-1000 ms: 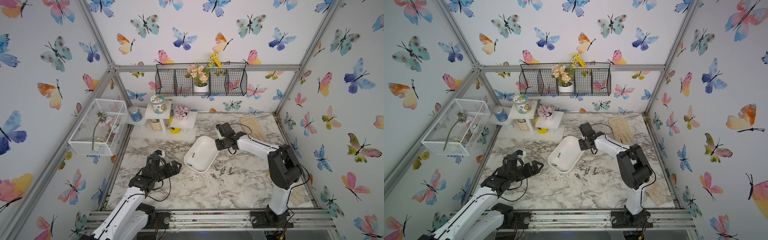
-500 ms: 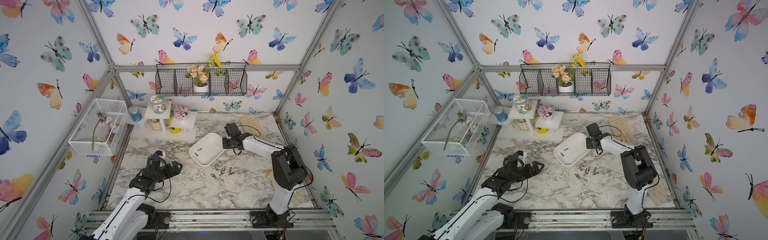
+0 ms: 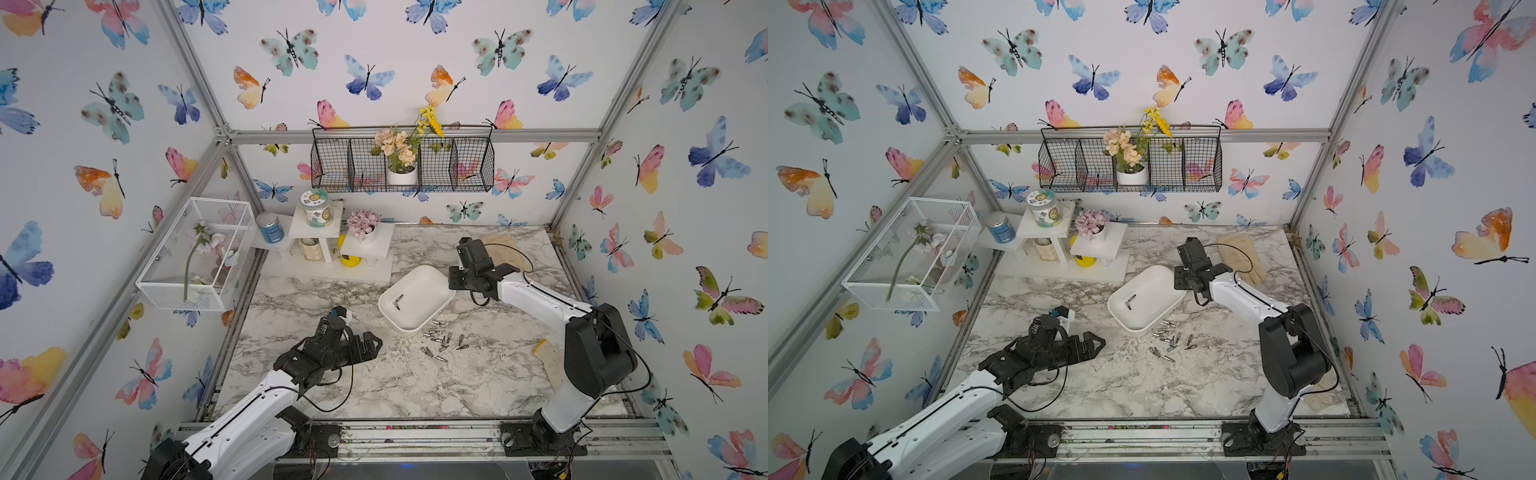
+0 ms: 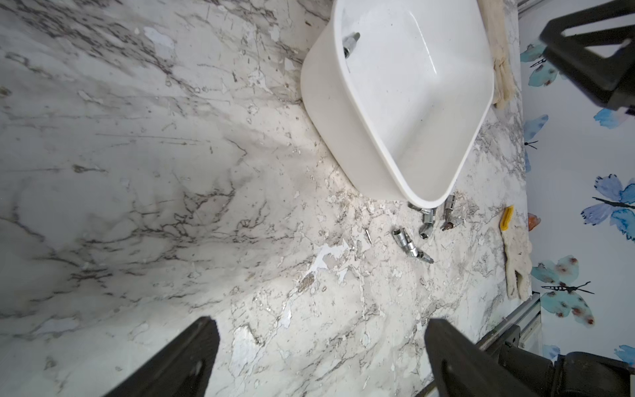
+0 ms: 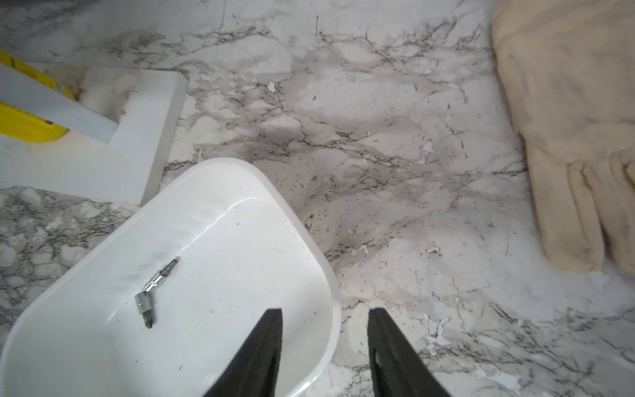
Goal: Put the bit on the desktop into the storage box
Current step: Pick up the screwdriver bit from the center of the board.
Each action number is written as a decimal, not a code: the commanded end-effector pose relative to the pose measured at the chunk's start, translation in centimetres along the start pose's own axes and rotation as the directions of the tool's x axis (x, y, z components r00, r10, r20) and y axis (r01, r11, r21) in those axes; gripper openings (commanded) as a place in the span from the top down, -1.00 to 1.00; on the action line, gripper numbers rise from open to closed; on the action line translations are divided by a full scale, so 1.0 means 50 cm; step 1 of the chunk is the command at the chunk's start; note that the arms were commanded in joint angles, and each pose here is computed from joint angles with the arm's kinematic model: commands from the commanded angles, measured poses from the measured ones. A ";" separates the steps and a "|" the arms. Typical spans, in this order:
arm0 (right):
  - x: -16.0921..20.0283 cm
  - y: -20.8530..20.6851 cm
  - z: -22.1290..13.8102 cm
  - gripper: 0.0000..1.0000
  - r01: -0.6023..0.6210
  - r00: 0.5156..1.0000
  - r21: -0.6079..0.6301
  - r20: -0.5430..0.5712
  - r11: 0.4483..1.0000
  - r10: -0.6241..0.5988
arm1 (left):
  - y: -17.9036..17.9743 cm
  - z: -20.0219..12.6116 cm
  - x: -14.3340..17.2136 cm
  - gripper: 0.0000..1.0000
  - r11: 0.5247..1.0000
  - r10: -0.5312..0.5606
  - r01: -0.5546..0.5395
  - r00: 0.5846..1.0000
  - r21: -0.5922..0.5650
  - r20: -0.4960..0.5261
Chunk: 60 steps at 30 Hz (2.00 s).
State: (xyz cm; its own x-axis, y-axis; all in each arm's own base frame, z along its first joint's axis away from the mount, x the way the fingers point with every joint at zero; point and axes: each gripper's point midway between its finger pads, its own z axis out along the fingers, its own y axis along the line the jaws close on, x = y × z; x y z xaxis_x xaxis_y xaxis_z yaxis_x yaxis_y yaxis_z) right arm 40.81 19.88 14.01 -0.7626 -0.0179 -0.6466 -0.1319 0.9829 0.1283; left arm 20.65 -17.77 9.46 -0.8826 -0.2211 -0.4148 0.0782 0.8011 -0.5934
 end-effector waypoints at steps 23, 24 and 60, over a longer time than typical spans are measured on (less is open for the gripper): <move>0.329 -0.044 -0.069 0.19 -0.066 0.918 -0.098 -0.395 0.993 0.022 | -0.073 0.032 -0.035 -0.97 0.997 0.002 -0.006 0.998 0.072 0.059; 0.334 -0.042 -0.064 0.21 -0.066 0.915 -0.104 -0.403 0.992 0.019 | -0.076 0.035 -0.031 -0.97 0.998 0.008 -0.011 0.998 0.067 0.055; 0.398 -0.041 0.002 0.52 -0.039 0.865 -0.103 -0.501 0.994 -0.018 | -0.083 0.053 -0.010 -0.97 0.999 0.044 -0.045 0.998 0.020 0.033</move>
State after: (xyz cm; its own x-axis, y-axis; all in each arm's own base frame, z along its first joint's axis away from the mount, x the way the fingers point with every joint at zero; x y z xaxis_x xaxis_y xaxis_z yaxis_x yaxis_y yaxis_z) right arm 26.47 17.84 1.64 -0.9712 -0.1112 -0.2109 -0.1629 0.9554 0.2463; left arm 21.68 -22.51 9.90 -0.8734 -0.2017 -0.4433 0.1212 0.7915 -0.5990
